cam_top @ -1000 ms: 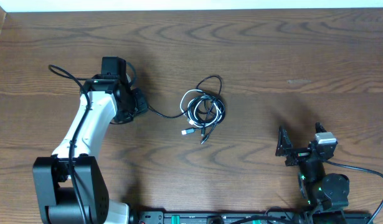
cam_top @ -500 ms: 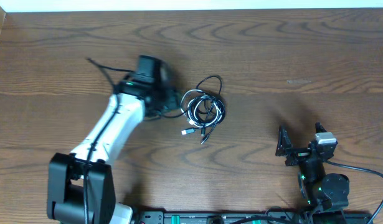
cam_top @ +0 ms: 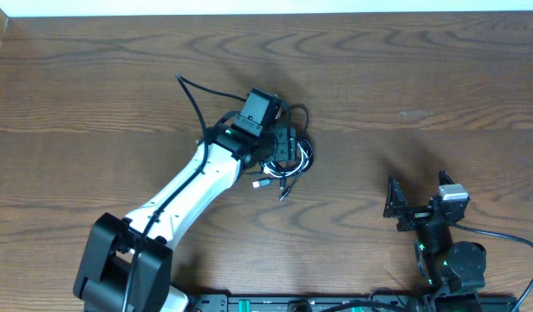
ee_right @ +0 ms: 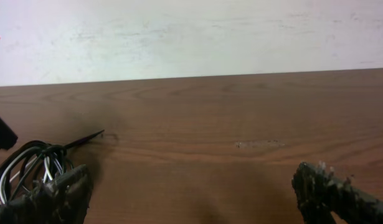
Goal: Untangle cables
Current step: 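Move the left gripper right and lower it onto the cable bundle, then move the right gripper left to the bundle's right side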
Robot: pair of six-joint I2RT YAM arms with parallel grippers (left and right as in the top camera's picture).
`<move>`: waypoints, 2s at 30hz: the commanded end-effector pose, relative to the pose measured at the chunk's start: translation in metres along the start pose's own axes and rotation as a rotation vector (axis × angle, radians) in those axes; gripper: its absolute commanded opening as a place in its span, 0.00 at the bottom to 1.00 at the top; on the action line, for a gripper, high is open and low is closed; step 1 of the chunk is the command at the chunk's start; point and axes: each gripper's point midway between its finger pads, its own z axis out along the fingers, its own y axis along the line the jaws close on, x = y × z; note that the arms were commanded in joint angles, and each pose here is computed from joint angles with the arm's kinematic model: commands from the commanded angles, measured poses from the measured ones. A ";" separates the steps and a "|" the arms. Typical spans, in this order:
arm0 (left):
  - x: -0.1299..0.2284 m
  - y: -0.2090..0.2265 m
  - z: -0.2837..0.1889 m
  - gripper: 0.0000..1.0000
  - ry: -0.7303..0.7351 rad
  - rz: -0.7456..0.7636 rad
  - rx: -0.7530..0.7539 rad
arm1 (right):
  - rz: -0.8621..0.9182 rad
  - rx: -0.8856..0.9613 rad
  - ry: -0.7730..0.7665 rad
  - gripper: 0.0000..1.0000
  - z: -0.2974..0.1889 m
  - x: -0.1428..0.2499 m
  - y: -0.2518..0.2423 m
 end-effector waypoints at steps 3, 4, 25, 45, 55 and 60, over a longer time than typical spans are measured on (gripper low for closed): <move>-0.011 0.024 0.002 0.73 -0.063 0.133 -0.144 | 0.007 -0.001 0.007 0.99 0.000 0.002 0.000; -0.009 0.025 0.002 0.73 -0.052 0.186 -0.149 | 0.007 -0.001 0.007 0.99 0.000 0.002 0.000; 0.019 0.025 0.041 0.74 0.105 0.545 -0.078 | 0.007 -0.001 0.007 0.99 0.000 0.002 0.000; 0.022 0.025 0.044 0.08 0.123 0.619 -0.064 | 0.377 -0.183 0.087 0.99 -0.005 0.002 0.034; 0.042 -0.016 0.037 0.08 0.155 0.760 0.215 | 0.398 -0.094 0.371 0.99 -0.011 -0.030 0.039; 0.048 -0.028 0.029 0.08 0.161 0.775 0.296 | 0.452 -0.168 0.542 0.99 0.003 -0.024 0.060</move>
